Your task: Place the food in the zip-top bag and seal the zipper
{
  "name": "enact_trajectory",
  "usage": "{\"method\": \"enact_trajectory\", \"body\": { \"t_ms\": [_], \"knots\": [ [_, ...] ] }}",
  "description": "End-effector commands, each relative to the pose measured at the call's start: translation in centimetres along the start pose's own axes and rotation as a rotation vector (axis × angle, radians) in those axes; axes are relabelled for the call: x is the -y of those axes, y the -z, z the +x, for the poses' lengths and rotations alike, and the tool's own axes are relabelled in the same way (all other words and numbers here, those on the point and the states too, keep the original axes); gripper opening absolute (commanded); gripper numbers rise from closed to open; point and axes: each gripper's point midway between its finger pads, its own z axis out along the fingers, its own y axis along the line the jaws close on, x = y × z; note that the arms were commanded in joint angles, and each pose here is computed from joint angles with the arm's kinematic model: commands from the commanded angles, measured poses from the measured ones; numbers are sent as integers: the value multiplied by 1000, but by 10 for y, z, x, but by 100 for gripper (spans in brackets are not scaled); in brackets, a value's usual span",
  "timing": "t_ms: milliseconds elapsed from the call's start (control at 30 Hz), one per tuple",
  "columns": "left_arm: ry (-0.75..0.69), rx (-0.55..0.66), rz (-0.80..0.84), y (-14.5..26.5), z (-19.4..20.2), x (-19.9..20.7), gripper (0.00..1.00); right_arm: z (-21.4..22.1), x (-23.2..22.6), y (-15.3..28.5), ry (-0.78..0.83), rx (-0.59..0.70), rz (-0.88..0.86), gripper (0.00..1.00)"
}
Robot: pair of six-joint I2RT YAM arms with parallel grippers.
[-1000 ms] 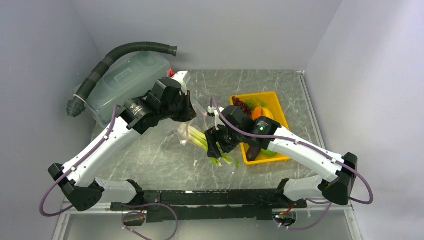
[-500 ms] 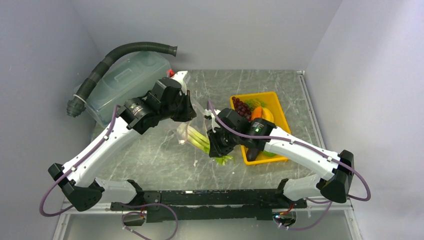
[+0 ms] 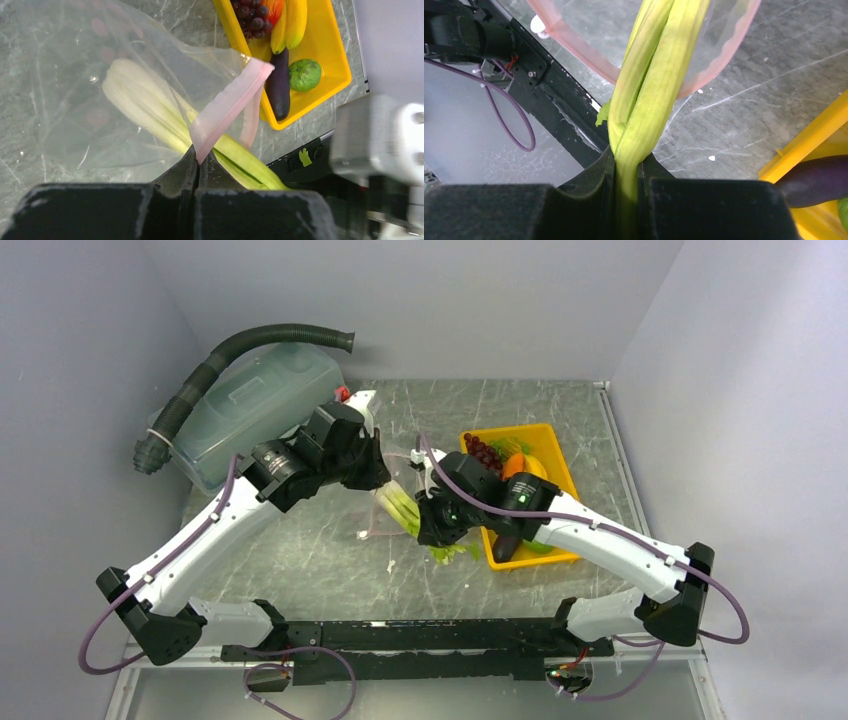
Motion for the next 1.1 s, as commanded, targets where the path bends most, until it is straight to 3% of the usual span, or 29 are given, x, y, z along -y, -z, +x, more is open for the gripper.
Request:
{"method": "enact_trajectory", "body": {
  "t_ms": [0,433,1067],
  "knots": [
    [-2,29,50,8,-3,6,0,-36,-12,34,3,141,-15,0],
    [2,32,95,9,-2,13,0,-46,-25,17,-6,88,-36,0],
    [-71,151,260,10,-1,37,0,-51,-33,-33,-107,51,-57,0]
  ]
}}
